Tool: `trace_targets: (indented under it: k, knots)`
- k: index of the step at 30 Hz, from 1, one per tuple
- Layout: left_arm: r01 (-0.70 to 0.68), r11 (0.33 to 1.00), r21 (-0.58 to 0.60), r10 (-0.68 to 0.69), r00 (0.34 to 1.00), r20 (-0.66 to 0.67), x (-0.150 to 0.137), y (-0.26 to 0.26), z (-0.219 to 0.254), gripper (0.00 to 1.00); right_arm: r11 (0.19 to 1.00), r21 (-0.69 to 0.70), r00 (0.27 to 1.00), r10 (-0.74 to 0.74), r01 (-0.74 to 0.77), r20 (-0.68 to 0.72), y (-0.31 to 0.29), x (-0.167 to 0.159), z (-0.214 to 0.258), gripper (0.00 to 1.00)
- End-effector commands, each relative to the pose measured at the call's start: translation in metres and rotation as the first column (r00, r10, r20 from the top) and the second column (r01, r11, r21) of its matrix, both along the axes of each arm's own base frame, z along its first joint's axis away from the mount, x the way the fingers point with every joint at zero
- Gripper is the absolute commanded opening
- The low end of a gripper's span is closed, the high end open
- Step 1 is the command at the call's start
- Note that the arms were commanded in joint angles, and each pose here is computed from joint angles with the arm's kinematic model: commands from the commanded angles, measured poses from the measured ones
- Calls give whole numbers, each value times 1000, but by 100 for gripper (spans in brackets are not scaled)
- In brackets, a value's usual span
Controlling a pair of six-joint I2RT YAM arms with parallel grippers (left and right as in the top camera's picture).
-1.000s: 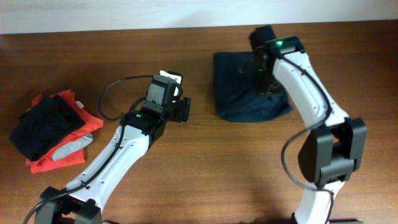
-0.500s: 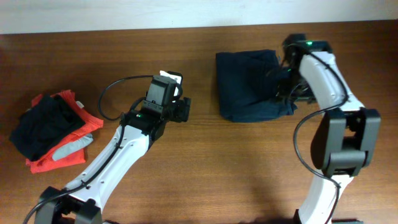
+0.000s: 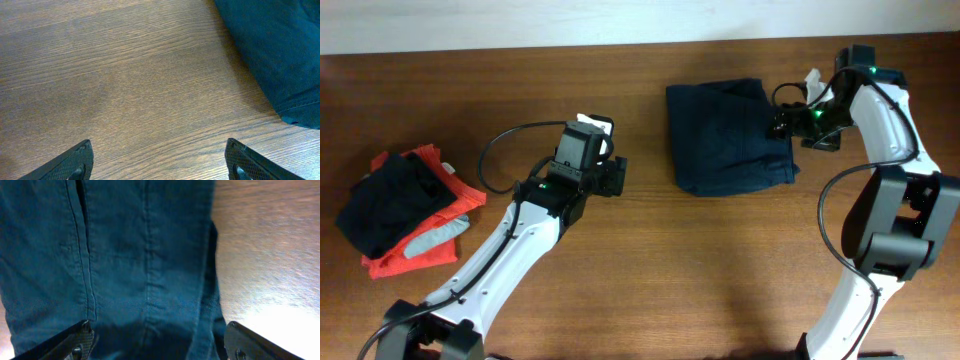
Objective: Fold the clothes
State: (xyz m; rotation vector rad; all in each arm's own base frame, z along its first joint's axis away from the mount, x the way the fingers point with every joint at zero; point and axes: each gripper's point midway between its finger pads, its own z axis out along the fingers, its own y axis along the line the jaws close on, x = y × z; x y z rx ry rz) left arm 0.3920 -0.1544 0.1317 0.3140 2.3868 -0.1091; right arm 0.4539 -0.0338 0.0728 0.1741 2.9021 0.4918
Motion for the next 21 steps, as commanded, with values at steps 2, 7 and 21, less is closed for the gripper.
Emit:
trace_targets:
  k: [2,7,21]
  knots:
    - [0,1000,-3,0,999,34,3,2,13,84,998,54,999,36,-36,7,9,11,-20,89]
    - [0,1000,-2,0,999,33,3,2,13,84,998,49,999,35,-36,24,6,24,-44,88]
    - [0,1000,-2,0,999,33,3,2,13,84,998,47,998,38,-40,49,6,30,-43,4]
